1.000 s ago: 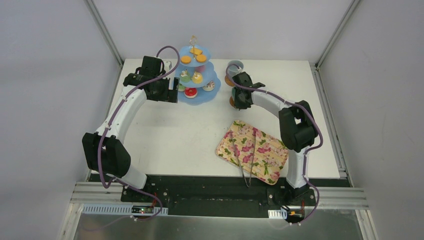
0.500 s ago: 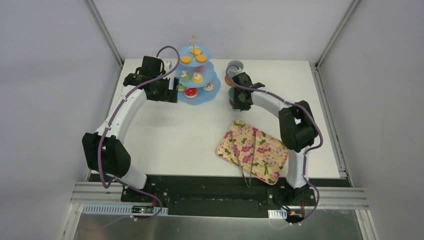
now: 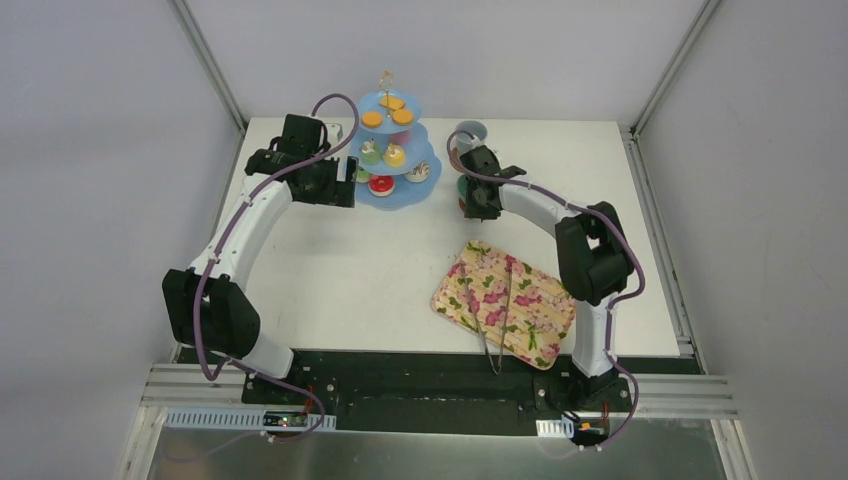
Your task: Serve the afternoon tea
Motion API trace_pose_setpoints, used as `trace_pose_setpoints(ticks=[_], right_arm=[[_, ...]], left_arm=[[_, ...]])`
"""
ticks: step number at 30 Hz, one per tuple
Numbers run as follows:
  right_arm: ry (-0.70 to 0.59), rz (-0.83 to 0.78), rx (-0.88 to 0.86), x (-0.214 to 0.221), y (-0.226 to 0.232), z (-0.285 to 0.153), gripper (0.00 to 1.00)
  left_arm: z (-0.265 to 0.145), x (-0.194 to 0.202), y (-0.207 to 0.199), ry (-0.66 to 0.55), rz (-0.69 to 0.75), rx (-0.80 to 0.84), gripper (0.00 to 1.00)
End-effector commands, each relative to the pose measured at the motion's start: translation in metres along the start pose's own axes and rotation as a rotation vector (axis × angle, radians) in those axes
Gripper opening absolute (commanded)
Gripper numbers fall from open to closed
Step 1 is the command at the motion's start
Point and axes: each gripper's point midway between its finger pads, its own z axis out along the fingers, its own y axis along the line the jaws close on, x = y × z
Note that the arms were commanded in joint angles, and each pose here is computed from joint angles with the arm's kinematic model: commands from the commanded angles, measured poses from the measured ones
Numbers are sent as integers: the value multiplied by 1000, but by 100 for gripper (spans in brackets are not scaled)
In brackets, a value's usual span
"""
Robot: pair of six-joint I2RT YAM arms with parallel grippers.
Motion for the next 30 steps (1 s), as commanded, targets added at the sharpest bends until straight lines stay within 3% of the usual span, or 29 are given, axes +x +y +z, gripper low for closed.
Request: trace_pose_setpoints(ticks=[1, 8, 30], right_arm=[[-101, -9, 10, -33, 7, -14, 32], [-107, -26, 2, -33, 9, -19, 12], [-59, -48, 14, -12, -1, -35, 4]], left_arm=[[-13, -5, 4, -43, -5, -3, 94], [-12, -6, 4, -42, -3, -3, 94], [-8, -5, 2, -33, -5, 9, 94]])
